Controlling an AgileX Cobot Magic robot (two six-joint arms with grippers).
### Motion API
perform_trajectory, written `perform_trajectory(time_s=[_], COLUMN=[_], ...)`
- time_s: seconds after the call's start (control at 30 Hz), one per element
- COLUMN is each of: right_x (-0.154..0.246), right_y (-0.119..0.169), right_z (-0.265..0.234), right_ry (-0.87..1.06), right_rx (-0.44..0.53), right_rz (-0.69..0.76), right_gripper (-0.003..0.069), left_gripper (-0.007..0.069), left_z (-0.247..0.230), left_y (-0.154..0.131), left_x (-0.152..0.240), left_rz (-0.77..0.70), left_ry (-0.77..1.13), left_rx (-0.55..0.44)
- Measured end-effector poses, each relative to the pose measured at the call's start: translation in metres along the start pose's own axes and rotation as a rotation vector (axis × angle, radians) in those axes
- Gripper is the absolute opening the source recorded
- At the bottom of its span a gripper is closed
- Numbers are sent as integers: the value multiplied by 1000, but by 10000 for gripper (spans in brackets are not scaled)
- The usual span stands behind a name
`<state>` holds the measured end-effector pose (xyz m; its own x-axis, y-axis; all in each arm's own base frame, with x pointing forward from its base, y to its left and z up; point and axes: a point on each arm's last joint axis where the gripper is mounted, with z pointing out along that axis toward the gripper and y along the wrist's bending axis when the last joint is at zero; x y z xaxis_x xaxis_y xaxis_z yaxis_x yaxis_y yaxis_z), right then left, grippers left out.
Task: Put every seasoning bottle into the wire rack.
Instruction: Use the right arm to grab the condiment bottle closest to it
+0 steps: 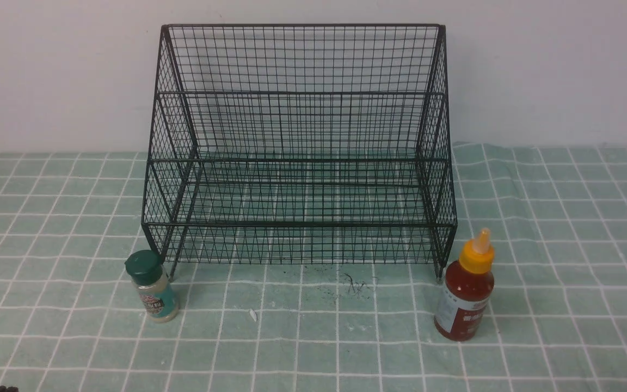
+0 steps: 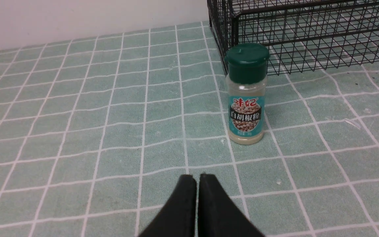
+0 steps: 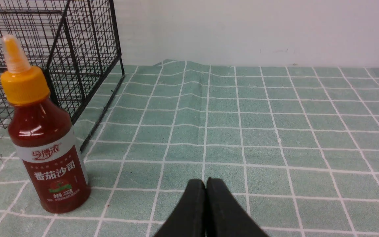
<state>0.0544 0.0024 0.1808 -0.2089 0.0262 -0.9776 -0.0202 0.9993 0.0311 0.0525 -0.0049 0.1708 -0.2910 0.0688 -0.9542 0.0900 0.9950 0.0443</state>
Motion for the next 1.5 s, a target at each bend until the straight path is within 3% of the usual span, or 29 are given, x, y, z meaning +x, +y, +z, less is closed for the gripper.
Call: perform_trajectory(time_s=[0.9, 1.0, 1.2, 1.3, 1.5], right_x=[0, -3, -24, -29, -40], right_y=[0, 2, -2, -6, -14], right_z=[0, 0, -3, -5, -10], right_ry=[0, -52, -286, -358, -486], right_rx=[0, -21, -73, -68, -46], right_rz=[0, 132, 653, 771, 872], right_gripper=[-15, -15, -15, -15, -15], left_gripper=[-6, -6, -6, -6, -6], left_z=[0, 0, 0, 0, 0], left_y=[0, 0, 0, 0, 0], left_x=[0, 0, 0, 0, 0], left_rz=[0, 0, 0, 0, 0], left_ry=[0, 1, 1, 2, 2], left_rx=[0, 0, 0, 0, 0])
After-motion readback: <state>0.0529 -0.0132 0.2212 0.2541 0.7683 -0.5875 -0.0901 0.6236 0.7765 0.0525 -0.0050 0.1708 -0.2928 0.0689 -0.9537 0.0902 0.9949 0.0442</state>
